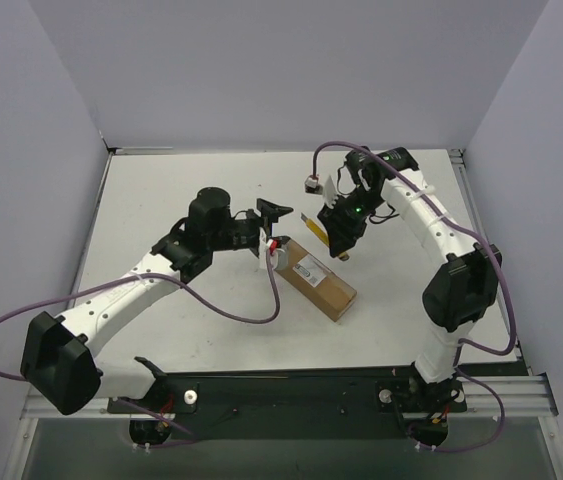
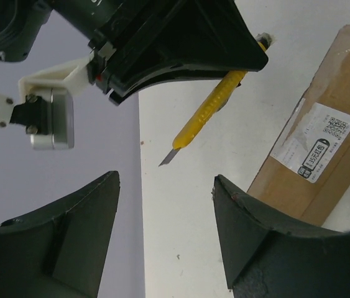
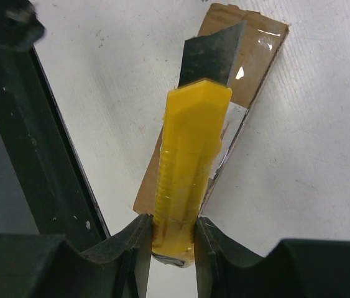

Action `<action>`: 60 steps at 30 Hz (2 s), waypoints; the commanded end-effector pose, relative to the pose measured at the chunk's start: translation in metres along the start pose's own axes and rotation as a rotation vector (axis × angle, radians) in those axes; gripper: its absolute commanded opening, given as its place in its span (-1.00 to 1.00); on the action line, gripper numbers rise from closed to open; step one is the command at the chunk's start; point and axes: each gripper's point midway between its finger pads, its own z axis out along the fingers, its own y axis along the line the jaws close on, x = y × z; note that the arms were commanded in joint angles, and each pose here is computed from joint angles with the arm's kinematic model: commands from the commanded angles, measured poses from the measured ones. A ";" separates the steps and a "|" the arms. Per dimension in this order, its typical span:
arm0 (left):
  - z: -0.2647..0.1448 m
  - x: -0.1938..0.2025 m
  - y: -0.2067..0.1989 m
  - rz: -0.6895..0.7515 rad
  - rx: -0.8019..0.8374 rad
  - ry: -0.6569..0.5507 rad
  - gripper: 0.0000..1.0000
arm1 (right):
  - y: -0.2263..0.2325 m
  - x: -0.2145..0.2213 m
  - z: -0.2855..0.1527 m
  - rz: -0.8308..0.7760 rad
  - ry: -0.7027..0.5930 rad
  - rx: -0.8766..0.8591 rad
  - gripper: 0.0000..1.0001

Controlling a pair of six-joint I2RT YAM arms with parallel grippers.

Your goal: Unpack the express box

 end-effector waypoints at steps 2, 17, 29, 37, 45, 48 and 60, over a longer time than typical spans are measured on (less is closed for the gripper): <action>0.014 -0.020 0.004 0.220 0.045 -0.113 0.40 | 0.023 -0.009 -0.006 -0.032 -0.008 -0.051 -1.00; 0.061 0.006 -0.023 0.457 0.200 -0.076 0.15 | 0.028 -0.009 -0.009 -0.043 -0.009 -0.041 -1.00; 0.088 0.037 -0.017 0.483 0.157 0.046 -0.22 | 0.027 -0.012 -0.008 -0.049 -0.014 -0.045 -1.00; 0.093 0.054 -0.013 0.202 0.140 0.145 -0.97 | 0.012 -0.016 -0.033 -0.026 -0.058 0.042 -0.70; 0.058 0.023 0.014 -0.308 0.152 0.035 -1.00 | -0.075 -0.078 -0.174 0.246 -0.665 0.507 0.47; 0.042 0.002 0.035 -0.515 0.188 -0.110 -1.00 | -0.069 -0.102 -0.203 0.167 -0.814 0.487 0.68; 0.008 -0.037 0.092 -0.872 0.265 -0.463 -1.00 | 0.008 -0.147 -0.193 -0.094 -0.978 0.072 0.28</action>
